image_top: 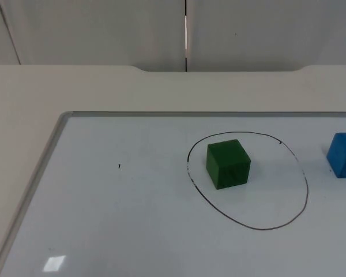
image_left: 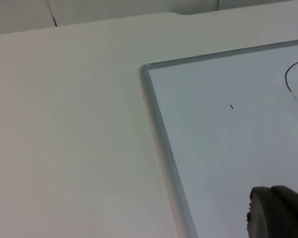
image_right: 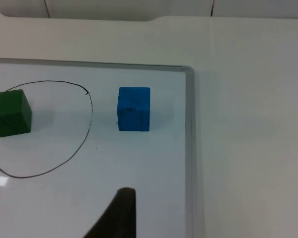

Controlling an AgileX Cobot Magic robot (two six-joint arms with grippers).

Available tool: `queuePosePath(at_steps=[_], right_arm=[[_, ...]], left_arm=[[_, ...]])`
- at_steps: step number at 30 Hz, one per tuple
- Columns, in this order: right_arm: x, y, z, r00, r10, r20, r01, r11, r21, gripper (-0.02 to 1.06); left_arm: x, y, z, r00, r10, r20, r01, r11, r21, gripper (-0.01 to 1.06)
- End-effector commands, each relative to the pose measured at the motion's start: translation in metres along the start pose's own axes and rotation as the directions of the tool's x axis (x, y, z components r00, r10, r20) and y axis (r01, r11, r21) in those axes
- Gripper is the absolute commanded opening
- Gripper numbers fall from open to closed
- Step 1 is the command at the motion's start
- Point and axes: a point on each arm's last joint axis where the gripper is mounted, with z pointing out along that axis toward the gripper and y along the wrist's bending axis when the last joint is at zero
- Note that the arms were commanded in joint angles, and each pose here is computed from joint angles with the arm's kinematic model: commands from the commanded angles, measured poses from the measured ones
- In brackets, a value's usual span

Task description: Push the two cubes into the marked area.

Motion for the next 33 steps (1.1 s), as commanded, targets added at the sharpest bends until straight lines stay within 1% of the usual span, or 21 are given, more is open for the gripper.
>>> queuePosePath(at_steps=[1,6,10,14,15,16,17,19,20,23,24,26,27,28,29,33], right_arm=[[-0.001,0.0,-0.001,1.0,0.005,0.013,-0.005,1.0,0.006,1.05],[-0.001,0.0,-0.001,1.0,0.005,0.014,-0.005,1.0,0.005,1.05],[-0.006,0.0,-0.004,0.999,0.005,0.044,-0.006,1.0,0.005,1.05],[-0.032,0.0,-0.004,0.998,0.026,0.064,-0.027,1.0,0.001,1.03],[-0.032,0.0,-0.004,0.998,0.026,0.064,-0.027,1.0,0.001,1.03],[-0.041,0.0,-0.003,0.998,0.025,0.06,-0.025,1.0,0.003,1.02],[-0.048,0.0,0.0,0.999,0.021,0.05,-0.021,1.0,0.007,0.99],[-0.067,0.0,0.008,0.999,0.012,0.029,-0.012,1.0,0.015,0.88],[-0.067,0.0,0.008,0.999,0.012,0.029,-0.012,1.0,0.015,0.88],[-0.087,0.001,0.025,1.0,0.007,-0.018,-0.007,1.0,0.014,0.72],[-0.087,0.001,0.025,1.0,0.007,-0.018,-0.007,1.0,0.014,0.72],[-0.097,0.001,0.038,0.999,0.004,-0.044,-0.003,1.0,0.012,0.65],[-0.104,0.002,0.049,0.997,0.004,-0.076,-0.003,1.0,0.009,0.61],[-0.107,0.003,0.055,0.995,0.005,-0.097,-0.004,1.0,0.007,0.59],[-0.107,0.003,0.055,0.995,0.005,-0.097,-0.004,1.0,0.007,0.59],[-0.118,0.004,0.082,0.979,0.023,-0.202,-0.021,1.0,0.012,0.45]], left_arm=[[0.003,0.001,0.0,1.0,-0.004,0.004,0.004,1.0,-0.015,0.0],[0.003,0.001,0.0,1.0,-0.004,0.004,0.004,1.0,-0.015,0.0],[0.003,0.001,0.0,1.0,-0.004,0.004,0.004,1.0,-0.015,0.0],[0.003,0.001,0.0,1.0,-0.004,0.004,0.004,1.0,-0.015,0.0],[0.003,0.001,0.0,1.0,-0.004,0.004,0.004,1.0,-0.015,0.0],[0.003,0.001,0.0,1.0,-0.004,0.004,0.004,1.0,-0.015,0.0],[0.003,0.001,0.0,1.0,-0.004,0.004,0.004,1.0,-0.015,0.0],[0.003,0.001,0.0,1.0,-0.004,0.004,0.004,1.0,-0.015,0.0],[0.003,0.001,0.0,1.0,-0.004,0.004,0.004,1.0,-0.015,0.0],[0.003,0.001,0.0,1.0,-0.004,0.004,0.004,1.0,-0.015,0.0],[0.003,0.001,0.0,1.0,-0.004,0.004,0.004,1.0,-0.015,0.0],[0.003,0.001,0.0,1.0,-0.004,0.004,0.004,1.0,-0.015,0.0],[0.003,0.001,0.0,1.0,-0.004,0.004,0.004,1.0,-0.015,0.0],[0.003,0.001,0.0,1.0,-0.004,0.004,0.004,1.0,-0.015,0.0],[0.003,0.001,0.0,1.0,-0.004,0.004,0.004,1.0,-0.015,0.0],[0.003,0.001,0.0,1.0,-0.004,0.004,0.004,1.0,-0.015,0.0]])
